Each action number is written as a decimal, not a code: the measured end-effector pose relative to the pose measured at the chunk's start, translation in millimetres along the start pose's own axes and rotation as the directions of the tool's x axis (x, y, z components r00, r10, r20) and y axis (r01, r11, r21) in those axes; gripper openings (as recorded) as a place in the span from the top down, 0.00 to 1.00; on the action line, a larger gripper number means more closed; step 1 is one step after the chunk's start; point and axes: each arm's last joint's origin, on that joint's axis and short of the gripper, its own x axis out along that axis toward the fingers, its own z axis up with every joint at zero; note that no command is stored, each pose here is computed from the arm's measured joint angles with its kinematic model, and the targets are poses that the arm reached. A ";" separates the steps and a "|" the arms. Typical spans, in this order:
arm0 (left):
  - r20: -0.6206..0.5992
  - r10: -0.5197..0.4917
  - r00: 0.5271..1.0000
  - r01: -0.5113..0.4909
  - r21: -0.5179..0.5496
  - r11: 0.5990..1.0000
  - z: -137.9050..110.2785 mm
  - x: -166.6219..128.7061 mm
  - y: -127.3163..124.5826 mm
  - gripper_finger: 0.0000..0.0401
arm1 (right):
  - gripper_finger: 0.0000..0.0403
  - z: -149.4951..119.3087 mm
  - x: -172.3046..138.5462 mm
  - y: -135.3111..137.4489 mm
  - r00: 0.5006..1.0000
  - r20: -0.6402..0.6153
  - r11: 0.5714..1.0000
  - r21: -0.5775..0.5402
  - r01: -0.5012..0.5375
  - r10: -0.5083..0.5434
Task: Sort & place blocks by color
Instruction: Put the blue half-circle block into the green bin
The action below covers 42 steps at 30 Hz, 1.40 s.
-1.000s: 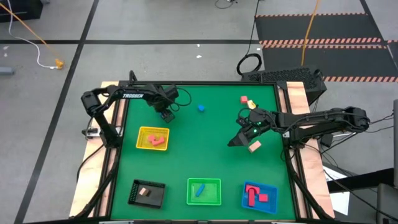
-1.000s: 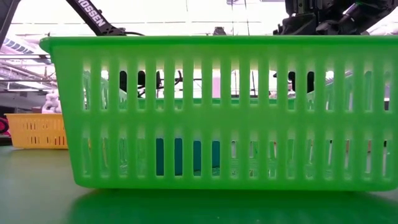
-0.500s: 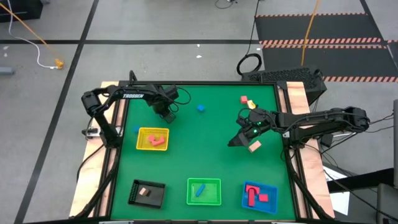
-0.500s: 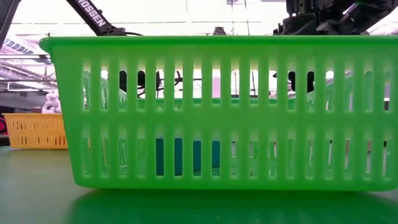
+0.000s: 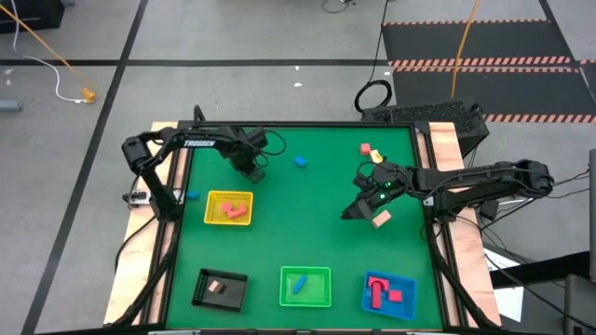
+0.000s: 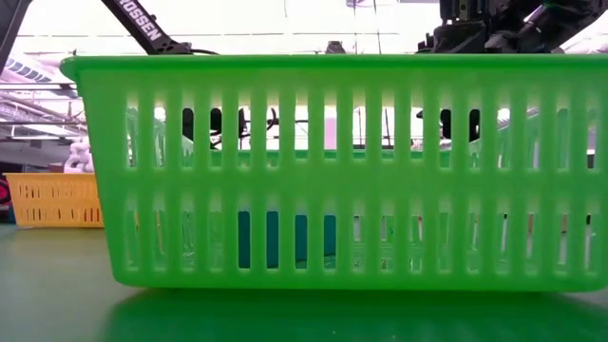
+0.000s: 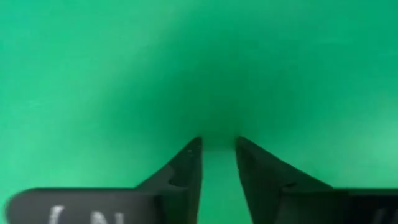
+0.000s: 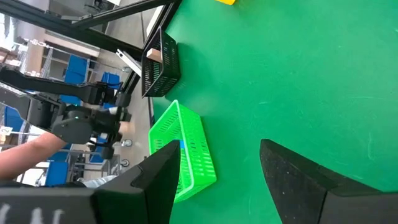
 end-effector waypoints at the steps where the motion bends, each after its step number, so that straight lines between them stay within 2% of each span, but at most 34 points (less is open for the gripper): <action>1: 0.007 -0.041 0.999 0.041 -0.006 0.999 0.9 -0.1 -3.1 0.72 | 0.48 0.1 0.0 -0.1 1.000 0.003 1.000 0.000 0.002 -0.002; 4: 0.055 -0.187 0.981 0.189 -0.017 0.982 6.5 -0.8 -15.1 0.64 | 0.48 1.2 -0.1 -0.9 0.999 0.040 1.000 0.001 0.031 -0.031; 7: 0.163 -0.301 0.940 0.300 0.028 0.953 16.4 -3.7 -30.7 0.59 | 0.48 4.4 -1.6 -3.4 0.996 0.073 0.998 0.014 0.054 -0.055; 11: 0.295 -0.378 0.877 0.352 0.138 0.926 25.4 -9.4 -53.4 0.57 | 0.48 13.4 -6.5 -10.7 0.975 0.178 0.991 0.047 0.126 -0.132; 15: 0.361 -0.423 0.832 0.372 0.203 0.906 27.8 -13.7 -69.6 0.56 | 0.48 23.4 -10.1 -21.4 0.901 0.333 0.957 0.018 0.288 -0.278; 18: 0.384 -0.445 0.809 0.381 0.232 0.895 28.2 -15.8 -77.1 0.56 | 0.48 27.0 -6.0 -29.4 0.861 0.373 0.924 -0.019 0.381 -0.347; 21: 0.387 -0.454 0.803 0.400 0.215 0.891 27.4 -16.4 -80.9 0.56 | 0.45 31.6 3.7 -34.3 0.857 0.390 0.924 -0.039 0.382 -0.338; 25: 0.378 -0.457 0.805 0.441 0.132 0.888 25.8 -16.1 -83.1 0.56 | 0.37 40.3 19.4 -39.7 0.852 0.442 0.936 -0.069 0.344 -0.281; 29: 0.312 -0.491 0.814 0.495 0.072 0.866 20.7 -14.5 -85.1 0.56 | 0.28 49.7 32.3 -46.5 0.823 0.516 0.923 -0.144 0.358 -0.239; 32: 0.191 -0.531 0.825 0.541 0.000 0.841 12.2 -11.5 -83.8 0.56 | 0.24 58.5 41.8 -51.7 0.804 0.535 0.884 -0.202 0.421 -0.261; 34: 0.110 -0.538 0.836 0.545 -0.038 0.838 5.5 -9.1 -82.4 0.56 | 0.22 65.7 49.1 -54.2 0.787 0.545 0.839 -0.252 0.482 -0.288; 40: -0.048 -0.466 0.883 0.462 -0.078 0.884 -13.3 -4.0 -81.2 0.56 | 0.22 84.0 67.1 -59.3 0.705 0.603 0.660 -0.361 0.658 -0.374; 42: -0.070 -0.434 0.898 0.429 -0.076 0.900 -17.3 -3.1 -81.5 0.56 | 0.23 87.2 71.0 -65.2 0.686 0.607 0.628 -0.363 0.689 -0.402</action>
